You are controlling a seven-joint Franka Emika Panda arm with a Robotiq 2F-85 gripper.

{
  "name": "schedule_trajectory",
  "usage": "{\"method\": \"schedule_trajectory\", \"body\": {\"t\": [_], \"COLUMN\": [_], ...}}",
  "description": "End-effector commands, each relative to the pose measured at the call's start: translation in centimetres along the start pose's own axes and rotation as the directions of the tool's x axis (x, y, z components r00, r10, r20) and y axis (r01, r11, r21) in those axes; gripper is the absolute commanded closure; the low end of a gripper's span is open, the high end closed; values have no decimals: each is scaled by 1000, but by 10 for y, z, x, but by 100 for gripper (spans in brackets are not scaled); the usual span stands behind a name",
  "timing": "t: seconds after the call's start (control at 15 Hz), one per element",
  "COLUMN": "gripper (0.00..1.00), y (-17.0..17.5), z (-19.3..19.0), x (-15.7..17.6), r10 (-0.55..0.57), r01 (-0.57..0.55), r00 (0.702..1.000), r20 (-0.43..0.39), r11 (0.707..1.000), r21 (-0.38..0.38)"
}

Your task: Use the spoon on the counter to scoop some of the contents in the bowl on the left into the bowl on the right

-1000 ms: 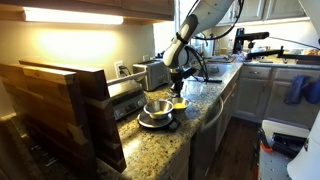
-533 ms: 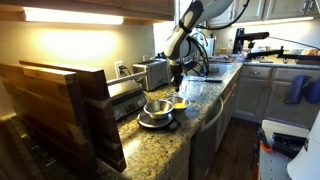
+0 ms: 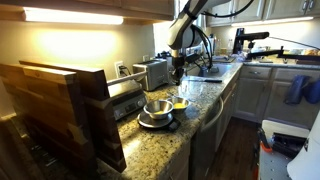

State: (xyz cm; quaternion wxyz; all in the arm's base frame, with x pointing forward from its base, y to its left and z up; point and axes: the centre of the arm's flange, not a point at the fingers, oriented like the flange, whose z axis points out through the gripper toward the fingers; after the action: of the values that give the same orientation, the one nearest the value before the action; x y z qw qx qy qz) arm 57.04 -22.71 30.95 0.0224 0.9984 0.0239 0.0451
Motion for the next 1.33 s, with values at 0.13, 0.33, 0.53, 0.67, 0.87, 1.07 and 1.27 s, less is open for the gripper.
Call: {"method": "schedule_trajectory", "body": {"t": [0.13, 0.33, 0.53, 0.67, 0.87, 1.07, 1.27], "gripper": [49, 31, 12, 2, 0, 0, 0], "y": [10, 16, 22, 25, 31, 33, 34], "z": [13, 27, 44, 54, 66, 74, 81], "x": [-8, -6, -2, 1, 7, 10, 14], "r10": [32, 53, 56, 59, 65, 64, 66], "r01": [-31, -53, -57, -61, -66, -67, -68], "r00": [999, 999, 998, 998, 997, 997, 997], "r20": [-13, 0, 20, 26, 30, 37, 44], "r11": [999, 998, 997, 996, 995, 996, 996], "r21": [36, 37, 58, 63, 68, 63, 64]}}
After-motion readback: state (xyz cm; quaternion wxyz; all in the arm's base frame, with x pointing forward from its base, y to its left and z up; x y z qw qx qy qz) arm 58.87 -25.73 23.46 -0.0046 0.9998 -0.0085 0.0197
